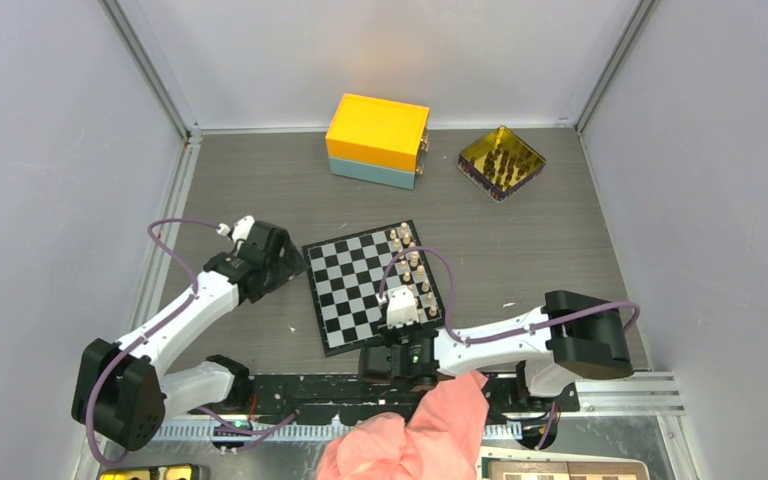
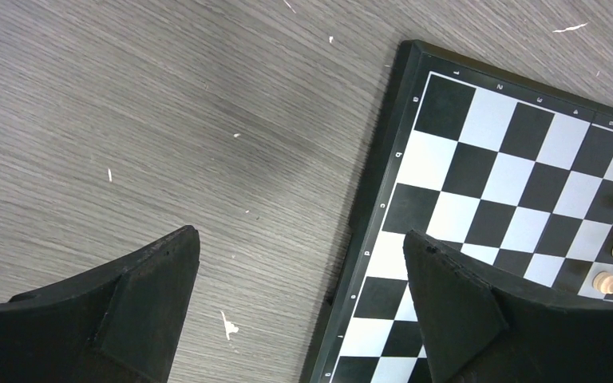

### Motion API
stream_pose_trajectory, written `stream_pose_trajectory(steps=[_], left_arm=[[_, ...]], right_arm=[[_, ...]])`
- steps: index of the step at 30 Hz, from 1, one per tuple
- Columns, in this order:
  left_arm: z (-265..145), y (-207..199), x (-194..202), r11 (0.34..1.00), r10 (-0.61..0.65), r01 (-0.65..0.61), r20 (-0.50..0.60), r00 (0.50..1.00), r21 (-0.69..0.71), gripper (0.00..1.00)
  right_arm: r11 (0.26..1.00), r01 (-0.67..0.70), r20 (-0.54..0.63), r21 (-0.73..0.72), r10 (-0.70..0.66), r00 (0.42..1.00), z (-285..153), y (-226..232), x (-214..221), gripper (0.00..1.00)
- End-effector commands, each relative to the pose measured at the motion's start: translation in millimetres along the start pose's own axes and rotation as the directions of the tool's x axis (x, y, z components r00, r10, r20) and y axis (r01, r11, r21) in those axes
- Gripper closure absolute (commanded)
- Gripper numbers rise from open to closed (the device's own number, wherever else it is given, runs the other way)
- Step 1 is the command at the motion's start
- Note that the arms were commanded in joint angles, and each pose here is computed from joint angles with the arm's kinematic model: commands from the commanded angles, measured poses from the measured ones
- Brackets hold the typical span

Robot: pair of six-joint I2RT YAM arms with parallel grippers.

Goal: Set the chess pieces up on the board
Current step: Move the chessboard to the center of the board.

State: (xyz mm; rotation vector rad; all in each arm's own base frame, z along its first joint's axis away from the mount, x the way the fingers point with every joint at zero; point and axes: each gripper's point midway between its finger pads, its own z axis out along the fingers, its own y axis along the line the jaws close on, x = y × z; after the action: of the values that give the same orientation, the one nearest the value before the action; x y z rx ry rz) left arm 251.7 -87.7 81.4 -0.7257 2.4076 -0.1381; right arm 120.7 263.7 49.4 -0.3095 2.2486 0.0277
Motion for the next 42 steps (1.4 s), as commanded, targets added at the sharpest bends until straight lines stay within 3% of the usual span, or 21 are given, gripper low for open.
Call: stream_pose_trajectory(steps=[1,21,42], left_arm=[[0,-9,-6,0.999,-0.006,0.004,0.033,0.999,0.050,0.01],[25,-10,-8,1.000,-0.027,0.027,0.056,0.998,-0.009,0.01],[53,-15,6,0.998,-0.020,0.019,-0.007,1.000,-0.055,0.01]], right_arm=[[0.996,-0.094,0.052,0.005,0.094,0.994,6,3,-8,0.65],[0.977,-0.196,-0.012,0.086,0.198,0.980,45,-44,22,0.69],[0.968,-0.213,-0.082,0.133,0.225,0.971,92,-70,-6,0.69]])
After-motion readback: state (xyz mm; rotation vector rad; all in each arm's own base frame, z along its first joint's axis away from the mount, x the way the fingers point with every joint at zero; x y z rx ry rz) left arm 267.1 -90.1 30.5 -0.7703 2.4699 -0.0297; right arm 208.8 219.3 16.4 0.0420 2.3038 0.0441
